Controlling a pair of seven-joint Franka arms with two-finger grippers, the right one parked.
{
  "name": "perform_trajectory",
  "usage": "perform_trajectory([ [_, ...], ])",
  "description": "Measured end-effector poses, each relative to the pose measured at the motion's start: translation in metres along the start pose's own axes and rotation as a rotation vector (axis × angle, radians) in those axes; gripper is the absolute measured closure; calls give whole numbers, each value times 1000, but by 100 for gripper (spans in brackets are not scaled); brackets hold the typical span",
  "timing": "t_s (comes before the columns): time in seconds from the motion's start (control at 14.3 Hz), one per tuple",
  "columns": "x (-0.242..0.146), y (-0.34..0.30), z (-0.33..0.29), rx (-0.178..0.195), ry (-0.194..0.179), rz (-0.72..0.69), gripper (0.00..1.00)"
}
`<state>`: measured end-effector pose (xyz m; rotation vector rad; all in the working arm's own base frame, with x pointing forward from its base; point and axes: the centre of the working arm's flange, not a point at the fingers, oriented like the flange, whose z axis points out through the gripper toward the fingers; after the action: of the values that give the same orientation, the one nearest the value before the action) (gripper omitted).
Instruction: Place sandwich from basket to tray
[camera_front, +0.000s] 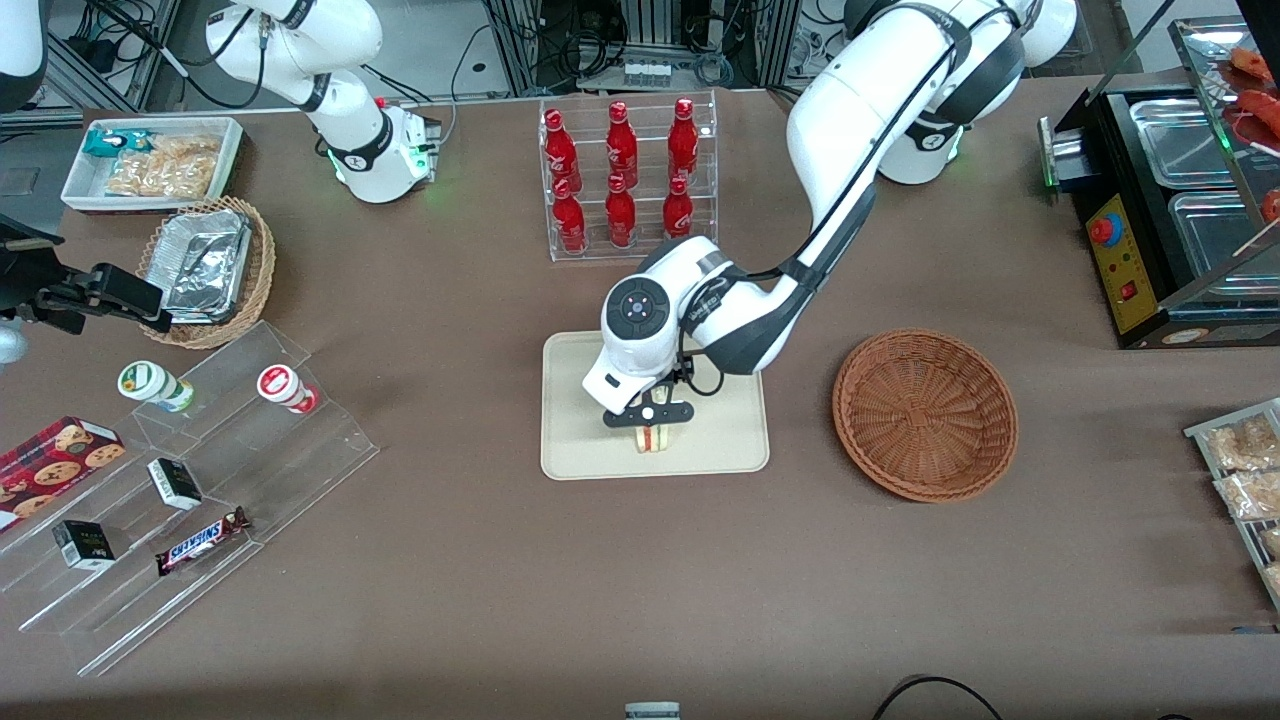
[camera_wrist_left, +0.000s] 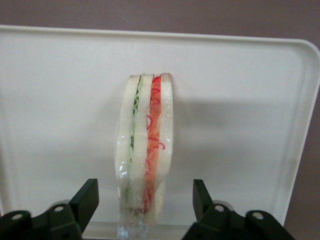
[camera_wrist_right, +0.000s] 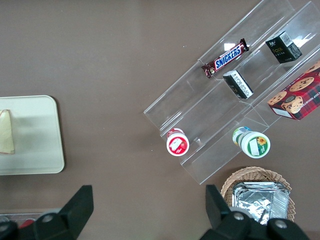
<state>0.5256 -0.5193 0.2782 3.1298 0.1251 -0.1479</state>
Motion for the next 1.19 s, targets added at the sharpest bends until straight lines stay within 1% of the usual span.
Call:
perform_trajectory([
  [0.07,3,-7,-18,19,7,-12,1],
  [0.14,7,-18,-37,41,16,-26,0],
  [0.21,13,-28,-56,54,32,-44,0],
  [0.35,29,-54,-87,68,60,-88,0],
  [0.42,35,-67,-97,82,57,-109,0],
  [0.56,50,-103,-114,129,30,-167,0],
  [0.63,60,-124,-123,139,22,-200,0],
  [0.84,86,-186,-146,141,20,-286,0],
  [0.98,90,-218,-155,148,15,-317,0],
  [1.12,90,-247,-163,153,5,-288,0],
  [1.19,90,-263,-169,146,-4,-268,0],
])
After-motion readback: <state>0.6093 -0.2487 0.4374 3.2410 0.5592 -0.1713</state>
